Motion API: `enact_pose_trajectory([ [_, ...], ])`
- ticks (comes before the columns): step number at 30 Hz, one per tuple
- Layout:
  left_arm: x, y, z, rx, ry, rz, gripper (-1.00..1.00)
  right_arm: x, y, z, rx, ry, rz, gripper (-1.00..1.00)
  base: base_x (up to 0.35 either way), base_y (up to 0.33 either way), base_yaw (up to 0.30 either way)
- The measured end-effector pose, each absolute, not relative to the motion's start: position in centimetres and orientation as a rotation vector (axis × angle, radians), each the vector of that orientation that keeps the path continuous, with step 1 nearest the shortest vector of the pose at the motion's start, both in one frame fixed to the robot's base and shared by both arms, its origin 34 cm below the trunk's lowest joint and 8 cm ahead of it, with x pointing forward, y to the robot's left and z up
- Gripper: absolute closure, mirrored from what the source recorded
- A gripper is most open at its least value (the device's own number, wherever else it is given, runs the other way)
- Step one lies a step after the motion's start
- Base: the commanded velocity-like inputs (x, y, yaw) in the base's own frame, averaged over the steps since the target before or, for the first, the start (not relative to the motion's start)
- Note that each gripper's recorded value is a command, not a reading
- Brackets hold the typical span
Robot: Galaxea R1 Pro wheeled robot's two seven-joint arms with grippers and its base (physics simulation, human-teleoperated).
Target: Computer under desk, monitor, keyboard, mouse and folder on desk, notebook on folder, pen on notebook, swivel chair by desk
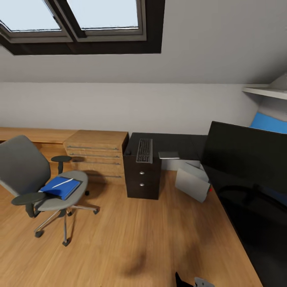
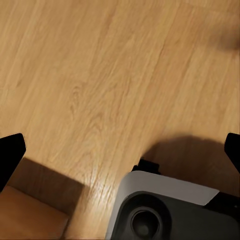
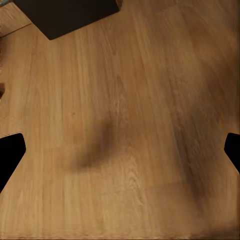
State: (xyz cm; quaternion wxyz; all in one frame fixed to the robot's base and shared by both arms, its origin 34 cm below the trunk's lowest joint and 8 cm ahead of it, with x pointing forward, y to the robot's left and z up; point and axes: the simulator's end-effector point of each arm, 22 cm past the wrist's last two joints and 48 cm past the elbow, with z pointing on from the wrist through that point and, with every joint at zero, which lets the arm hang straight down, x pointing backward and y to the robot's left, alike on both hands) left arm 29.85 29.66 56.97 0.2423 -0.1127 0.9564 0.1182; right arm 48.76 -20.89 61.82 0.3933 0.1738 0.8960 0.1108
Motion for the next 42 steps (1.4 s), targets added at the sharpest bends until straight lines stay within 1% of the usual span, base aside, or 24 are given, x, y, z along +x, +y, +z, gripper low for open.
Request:
enact_pose_trajectory([
  [4, 29.8, 29.7, 57.5, -0.309, 2.614, 0.324, -1.0, 48.7, -20.9, 62.3, 0.441, 2.274, 0.281, -1.0, -0.335, 0.0, -0.041],
  [9, 29.7, 29.6, 58.1, -0.309, 2.614, 0.323, -1.0, 48.6, -20.9, 62.9, 0.441, 2.274, 0.281, -1.0, -0.339, 0.0, -0.164],
  [33, 28.9, 29.5, 60.6, -0.306, 2.622, 0.323, -1.0, 47.8, -20.9, 65.4, 0.441, 2.28, 0.28, -1.0, -0.341, -0.001, -0.248],
  [42, 28.2, 29.4, 61.4, -0.301, 2.633, 0.32, -1.0, 47.2, -20.9, 65.9, 0.444, 2.29, 0.278, -1.0, -0.296, -0.086, -0.174],
])
